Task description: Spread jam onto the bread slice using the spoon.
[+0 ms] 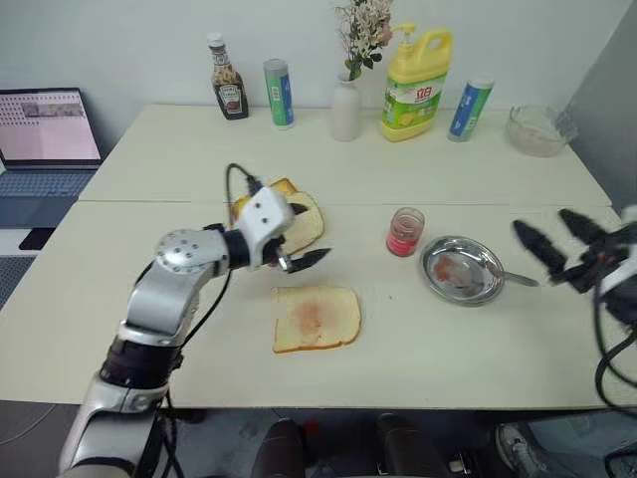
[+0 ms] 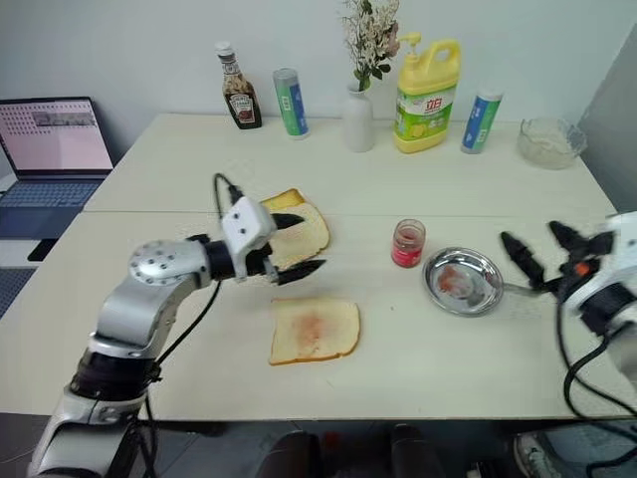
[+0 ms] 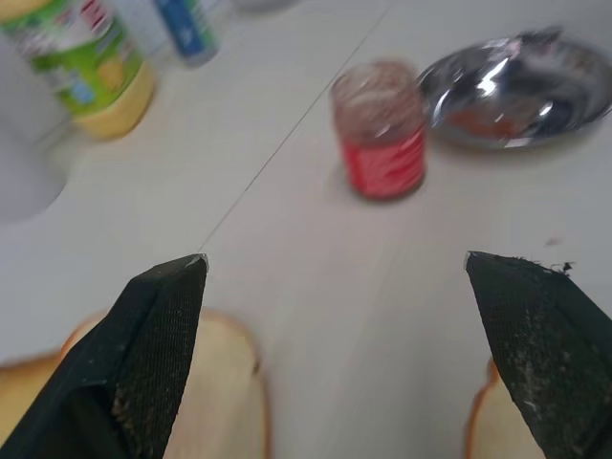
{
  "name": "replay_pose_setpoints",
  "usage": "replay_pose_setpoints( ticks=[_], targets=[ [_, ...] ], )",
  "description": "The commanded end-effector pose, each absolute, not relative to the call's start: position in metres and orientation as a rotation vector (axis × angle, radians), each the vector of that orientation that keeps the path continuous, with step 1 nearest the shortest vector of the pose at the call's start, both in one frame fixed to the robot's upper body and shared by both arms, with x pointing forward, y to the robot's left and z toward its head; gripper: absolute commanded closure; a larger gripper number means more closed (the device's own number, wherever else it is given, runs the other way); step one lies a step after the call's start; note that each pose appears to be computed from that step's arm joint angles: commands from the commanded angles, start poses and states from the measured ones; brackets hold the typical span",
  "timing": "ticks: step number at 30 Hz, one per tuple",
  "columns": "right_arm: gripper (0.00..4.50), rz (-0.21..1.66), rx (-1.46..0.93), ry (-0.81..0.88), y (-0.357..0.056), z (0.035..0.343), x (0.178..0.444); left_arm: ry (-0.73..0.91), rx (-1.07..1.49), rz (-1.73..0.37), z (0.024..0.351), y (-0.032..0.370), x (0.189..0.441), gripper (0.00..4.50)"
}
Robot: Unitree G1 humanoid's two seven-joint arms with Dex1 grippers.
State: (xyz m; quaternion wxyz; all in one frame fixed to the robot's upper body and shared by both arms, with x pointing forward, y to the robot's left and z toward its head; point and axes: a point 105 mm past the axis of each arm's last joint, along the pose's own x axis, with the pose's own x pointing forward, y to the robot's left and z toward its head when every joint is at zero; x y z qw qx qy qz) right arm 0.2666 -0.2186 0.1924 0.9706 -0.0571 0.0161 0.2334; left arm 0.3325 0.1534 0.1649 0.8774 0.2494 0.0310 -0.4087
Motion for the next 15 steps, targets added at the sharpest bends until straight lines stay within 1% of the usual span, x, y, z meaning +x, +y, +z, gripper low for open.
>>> replay_pose_setpoints(
  ticks=[1, 4, 6, 11, 15],
  targets=[
    [0.04, 0.62, -0.218, -0.006, -0.19, 0.199, 0.254, 0.022, 0.567, -0.837, 0.175, 0.166, 0.321, 0.0],
    [0.04, 0.863, -0.277, 0.107, -0.16, 0.173, 0.228, 0.118, 0.584, -0.859, 0.15, 0.185, 0.298, 0.0],
    [0.04, 0.944, -0.282, 0.162, -0.155, 0.163, 0.217, 0.163, 0.586, -0.875, 0.14, 0.192, 0.284, 0.0],
    [0.04, 0.993, -0.255, 0.212, -0.158, 0.152, 0.205, 0.233, 0.561, -0.909, 0.127, 0.205, 0.255, 0.0],
    [0.04, 0.948, -0.232, 0.199, -0.164, 0.145, 0.205, 0.235, 0.53, -0.887, 0.126, 0.212, 0.249, 0.0]
  ],
)
